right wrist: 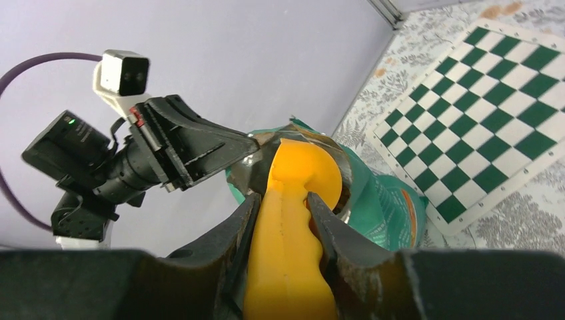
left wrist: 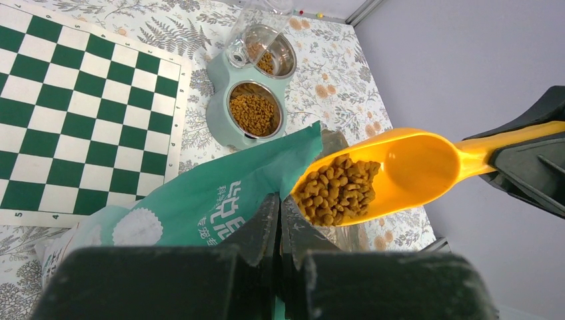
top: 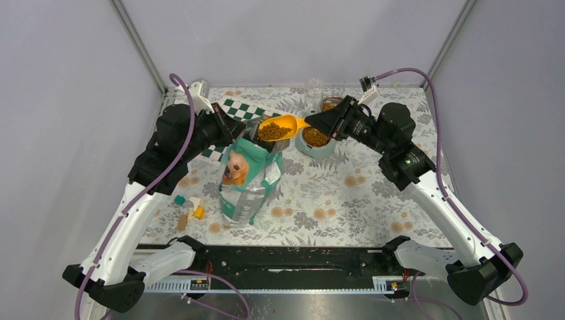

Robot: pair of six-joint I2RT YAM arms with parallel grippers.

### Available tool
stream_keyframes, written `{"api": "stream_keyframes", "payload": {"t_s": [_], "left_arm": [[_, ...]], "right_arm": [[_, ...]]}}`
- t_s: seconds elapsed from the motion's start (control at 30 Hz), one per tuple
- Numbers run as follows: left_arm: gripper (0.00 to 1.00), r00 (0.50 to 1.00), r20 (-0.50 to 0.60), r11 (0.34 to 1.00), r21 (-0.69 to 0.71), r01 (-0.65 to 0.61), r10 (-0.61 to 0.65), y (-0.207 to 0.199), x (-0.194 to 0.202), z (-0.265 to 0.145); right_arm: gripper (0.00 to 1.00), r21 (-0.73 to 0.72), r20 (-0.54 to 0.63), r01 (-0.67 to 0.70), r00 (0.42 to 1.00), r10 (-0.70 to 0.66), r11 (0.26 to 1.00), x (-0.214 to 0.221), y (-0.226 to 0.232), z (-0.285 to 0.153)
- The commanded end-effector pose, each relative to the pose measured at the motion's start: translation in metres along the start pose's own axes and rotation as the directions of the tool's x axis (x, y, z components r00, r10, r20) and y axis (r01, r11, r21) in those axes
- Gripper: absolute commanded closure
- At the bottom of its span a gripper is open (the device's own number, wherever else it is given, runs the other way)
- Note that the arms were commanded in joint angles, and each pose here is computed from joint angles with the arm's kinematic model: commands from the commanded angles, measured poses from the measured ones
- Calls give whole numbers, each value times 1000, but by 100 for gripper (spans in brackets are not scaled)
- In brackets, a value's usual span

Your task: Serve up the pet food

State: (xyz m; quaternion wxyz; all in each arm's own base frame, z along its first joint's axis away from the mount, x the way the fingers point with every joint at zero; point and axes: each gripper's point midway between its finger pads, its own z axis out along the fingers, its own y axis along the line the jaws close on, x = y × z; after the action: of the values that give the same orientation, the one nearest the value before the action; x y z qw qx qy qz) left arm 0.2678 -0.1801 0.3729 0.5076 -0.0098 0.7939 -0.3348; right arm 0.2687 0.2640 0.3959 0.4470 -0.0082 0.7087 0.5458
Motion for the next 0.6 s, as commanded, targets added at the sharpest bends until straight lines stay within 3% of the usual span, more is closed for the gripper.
{"api": "stream_keyframes", "payload": {"t_s": [0.0,0.13,0.23,0.4,0.57], "left_arm": [[100,984,179,984,176,-38,6,-49,-53,-25],[100,983,183,982,183,-45,11,-50,-55,-24],[100,983,183,981,187,-42,7,-52,-56,-24],[100,981,196,984,174,-36,1,-52,-62,-26],[100,976,219,988,147,-40,6,-48,-67,-31]], "right_arm": [[100,-174,99,150,986,-134,973,-22,42,-10],[100,-185,112,215,974,-197,959,-22,43,-12],[100,-157,113,187,979,-170,970,-24,40,-11],[100,-109,90,-58,994,68,992,-23,27,-3],[100,-150,85,-281,952,295,948,-19,21,-1]]}}
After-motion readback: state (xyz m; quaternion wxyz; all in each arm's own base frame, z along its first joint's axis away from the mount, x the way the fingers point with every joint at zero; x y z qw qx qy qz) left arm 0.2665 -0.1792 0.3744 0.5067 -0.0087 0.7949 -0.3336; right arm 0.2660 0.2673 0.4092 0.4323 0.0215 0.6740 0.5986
